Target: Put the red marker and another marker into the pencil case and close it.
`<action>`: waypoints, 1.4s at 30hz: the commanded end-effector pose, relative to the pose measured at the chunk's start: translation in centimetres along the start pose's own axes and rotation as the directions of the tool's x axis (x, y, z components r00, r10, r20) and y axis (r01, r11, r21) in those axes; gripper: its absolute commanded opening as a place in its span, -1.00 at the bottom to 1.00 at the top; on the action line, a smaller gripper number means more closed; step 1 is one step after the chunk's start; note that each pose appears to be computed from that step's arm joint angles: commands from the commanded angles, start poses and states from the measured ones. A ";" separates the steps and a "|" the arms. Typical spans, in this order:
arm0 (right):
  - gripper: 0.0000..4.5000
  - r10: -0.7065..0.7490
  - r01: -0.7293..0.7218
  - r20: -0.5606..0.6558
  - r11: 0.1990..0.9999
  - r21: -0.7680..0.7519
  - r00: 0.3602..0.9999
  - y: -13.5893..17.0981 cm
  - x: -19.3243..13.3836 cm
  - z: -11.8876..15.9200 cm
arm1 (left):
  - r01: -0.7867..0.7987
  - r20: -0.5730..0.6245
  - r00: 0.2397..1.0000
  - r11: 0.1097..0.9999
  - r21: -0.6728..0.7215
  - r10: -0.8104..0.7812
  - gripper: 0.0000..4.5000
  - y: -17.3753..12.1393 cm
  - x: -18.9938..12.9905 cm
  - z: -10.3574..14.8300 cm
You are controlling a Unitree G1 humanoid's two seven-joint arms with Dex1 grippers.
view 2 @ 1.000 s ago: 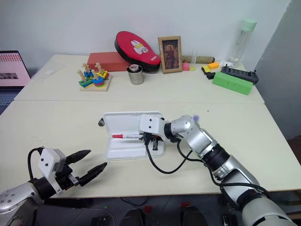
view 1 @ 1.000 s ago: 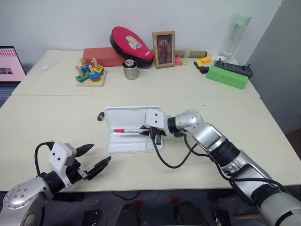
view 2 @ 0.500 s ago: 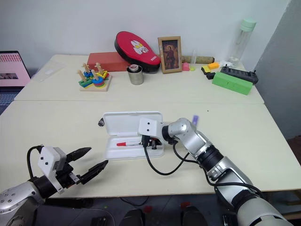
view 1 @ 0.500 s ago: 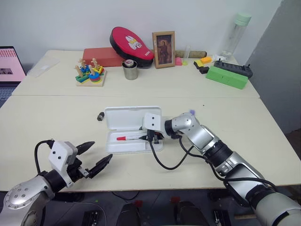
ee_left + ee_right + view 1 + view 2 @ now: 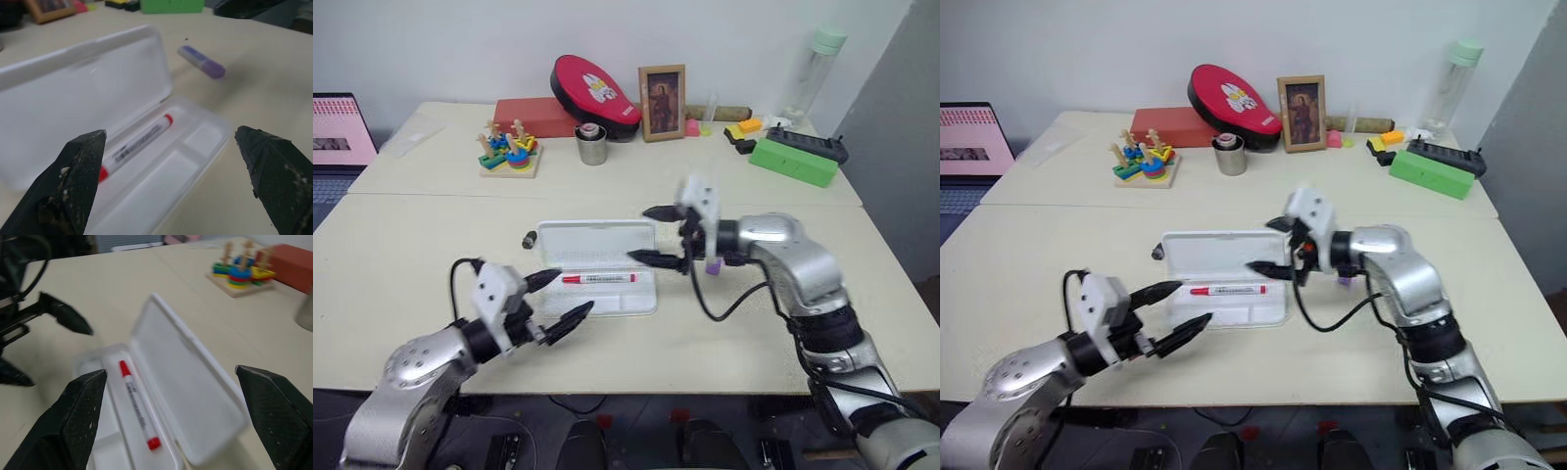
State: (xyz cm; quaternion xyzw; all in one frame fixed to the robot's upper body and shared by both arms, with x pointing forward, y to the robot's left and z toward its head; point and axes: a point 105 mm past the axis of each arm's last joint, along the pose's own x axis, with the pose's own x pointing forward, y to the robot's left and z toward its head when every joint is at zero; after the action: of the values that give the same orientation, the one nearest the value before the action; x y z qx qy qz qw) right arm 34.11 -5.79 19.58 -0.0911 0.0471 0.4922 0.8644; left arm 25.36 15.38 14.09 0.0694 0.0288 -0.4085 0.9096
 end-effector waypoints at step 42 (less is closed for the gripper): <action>-0.52 -0.752 0.780 -0.214 0.582 0.229 0.624 -7.4 -3.5 -7.3 | 0.171 0.082 0.981 0.981 0.087 -0.178 1.00 -1.3 4.6 2.5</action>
State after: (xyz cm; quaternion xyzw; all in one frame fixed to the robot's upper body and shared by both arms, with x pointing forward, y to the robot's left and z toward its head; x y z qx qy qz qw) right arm 37.54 -13.51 9.33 -0.0033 0.2086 0.0438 0.9770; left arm 27.74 10.18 14.49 0.0747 0.0066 -0.5002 0.8626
